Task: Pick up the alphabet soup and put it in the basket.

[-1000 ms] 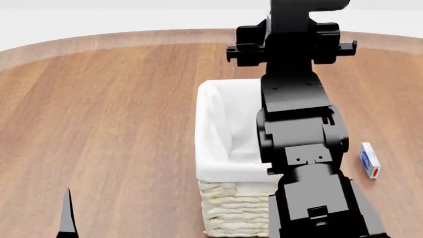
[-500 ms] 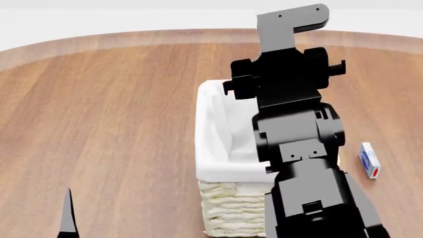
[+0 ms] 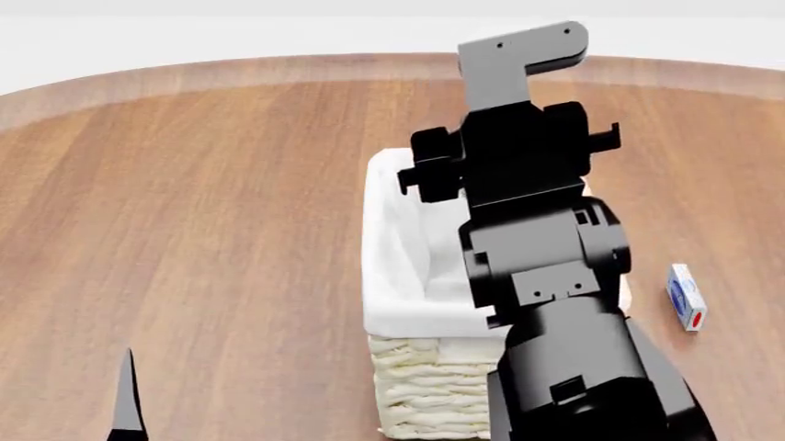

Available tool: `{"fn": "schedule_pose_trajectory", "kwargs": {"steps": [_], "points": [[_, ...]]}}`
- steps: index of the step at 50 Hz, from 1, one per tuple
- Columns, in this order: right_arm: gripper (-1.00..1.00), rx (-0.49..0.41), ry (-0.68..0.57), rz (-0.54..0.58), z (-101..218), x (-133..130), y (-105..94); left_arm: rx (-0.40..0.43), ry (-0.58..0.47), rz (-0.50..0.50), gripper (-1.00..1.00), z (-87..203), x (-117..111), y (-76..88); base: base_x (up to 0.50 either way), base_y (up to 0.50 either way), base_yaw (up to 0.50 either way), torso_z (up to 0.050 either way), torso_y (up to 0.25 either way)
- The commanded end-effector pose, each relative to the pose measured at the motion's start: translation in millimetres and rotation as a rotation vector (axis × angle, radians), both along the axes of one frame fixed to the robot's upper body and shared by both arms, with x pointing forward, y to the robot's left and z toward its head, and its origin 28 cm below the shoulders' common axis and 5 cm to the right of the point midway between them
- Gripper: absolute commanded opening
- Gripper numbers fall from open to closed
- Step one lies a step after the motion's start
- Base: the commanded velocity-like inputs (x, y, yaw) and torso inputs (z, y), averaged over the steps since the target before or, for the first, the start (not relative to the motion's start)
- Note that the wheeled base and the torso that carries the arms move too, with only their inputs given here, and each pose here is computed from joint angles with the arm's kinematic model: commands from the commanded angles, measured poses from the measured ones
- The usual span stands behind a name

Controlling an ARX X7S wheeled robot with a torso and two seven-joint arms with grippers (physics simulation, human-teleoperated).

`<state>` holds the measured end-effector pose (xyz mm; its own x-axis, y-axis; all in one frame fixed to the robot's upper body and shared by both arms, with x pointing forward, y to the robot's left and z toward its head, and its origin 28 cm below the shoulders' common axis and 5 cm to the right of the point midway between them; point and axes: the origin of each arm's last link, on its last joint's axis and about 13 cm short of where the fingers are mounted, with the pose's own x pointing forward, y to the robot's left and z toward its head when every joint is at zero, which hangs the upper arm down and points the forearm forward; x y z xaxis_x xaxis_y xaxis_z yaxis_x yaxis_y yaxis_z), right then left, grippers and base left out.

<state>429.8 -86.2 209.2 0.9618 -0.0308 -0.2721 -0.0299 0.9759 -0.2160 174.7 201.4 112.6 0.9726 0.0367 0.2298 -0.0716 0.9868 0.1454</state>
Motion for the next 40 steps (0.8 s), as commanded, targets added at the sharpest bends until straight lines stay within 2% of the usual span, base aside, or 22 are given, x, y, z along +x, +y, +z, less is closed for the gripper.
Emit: {"fn": "schedule_pose_trajectory", "kwargs": {"steps": [1,40], "points": [[-1.0,-0.038,0.015,0.013,-1,-1,-0.2,-0.001,0.0,0.0,1.0,0,0,0.2,0.0,0.0,0.0,0.0,0.0],[-1.0,-0.036,0.131,-0.004,-36,-9,-4.1,0.001,0.007,0.001,1.0,-2,1,0.0,0.0,0.0,0.0,0.0,0.001]]}}
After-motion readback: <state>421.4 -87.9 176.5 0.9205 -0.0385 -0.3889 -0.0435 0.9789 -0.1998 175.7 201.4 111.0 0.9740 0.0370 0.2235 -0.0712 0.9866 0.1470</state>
